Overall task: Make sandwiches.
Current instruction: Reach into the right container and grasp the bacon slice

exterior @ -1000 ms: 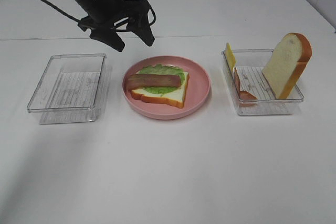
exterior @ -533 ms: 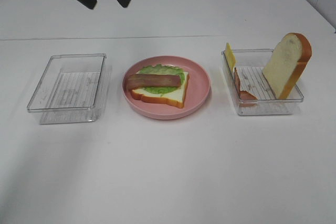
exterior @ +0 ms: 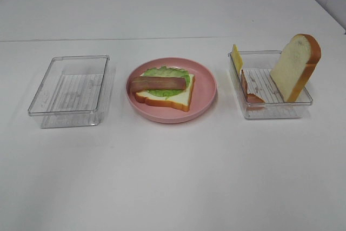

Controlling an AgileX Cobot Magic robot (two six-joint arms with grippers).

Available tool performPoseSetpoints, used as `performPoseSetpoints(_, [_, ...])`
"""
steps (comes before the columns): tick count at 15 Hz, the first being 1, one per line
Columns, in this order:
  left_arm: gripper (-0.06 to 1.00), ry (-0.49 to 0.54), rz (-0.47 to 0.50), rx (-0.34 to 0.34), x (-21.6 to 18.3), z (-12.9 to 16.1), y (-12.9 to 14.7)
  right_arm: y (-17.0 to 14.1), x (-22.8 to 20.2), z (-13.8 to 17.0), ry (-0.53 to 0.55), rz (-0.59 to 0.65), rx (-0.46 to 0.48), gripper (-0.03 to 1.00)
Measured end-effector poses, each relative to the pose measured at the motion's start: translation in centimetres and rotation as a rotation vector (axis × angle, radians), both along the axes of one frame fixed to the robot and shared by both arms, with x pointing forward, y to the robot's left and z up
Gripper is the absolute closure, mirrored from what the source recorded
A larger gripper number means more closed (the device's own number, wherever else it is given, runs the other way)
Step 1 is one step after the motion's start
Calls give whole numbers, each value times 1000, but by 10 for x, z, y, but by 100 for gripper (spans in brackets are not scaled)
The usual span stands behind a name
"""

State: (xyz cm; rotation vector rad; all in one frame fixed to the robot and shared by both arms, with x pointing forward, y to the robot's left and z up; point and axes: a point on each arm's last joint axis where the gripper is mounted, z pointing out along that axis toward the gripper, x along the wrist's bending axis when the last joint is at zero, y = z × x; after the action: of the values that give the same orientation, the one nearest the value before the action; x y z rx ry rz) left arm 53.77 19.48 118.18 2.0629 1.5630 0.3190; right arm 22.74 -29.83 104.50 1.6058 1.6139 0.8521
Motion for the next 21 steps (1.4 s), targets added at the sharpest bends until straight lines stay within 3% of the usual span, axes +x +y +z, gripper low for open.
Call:
performPoseSetpoints(3, [20, 25, 7, 31, -61, -10, 22, 0, 0, 0, 0, 0, 0, 17])
performPoseSetpoints(4, [20, 34, 8, 40, -100, -22, 35, 0, 0, 0, 0, 0, 0, 17])
performPoseSetpoints(10, [20, -38, 11, 22, -187, -48, 64, 0, 0, 0, 0, 0, 0, 17])
performPoseSetpoints(14, [20, -281, -15, -13, -247, -73, 84, 0, 0, 0, 0, 0, 0, 17])
performPoseSetpoints(21, [20, -468, -13, -27, -294, -123, 102, 0, 0, 0, 0, 0, 0, 17])
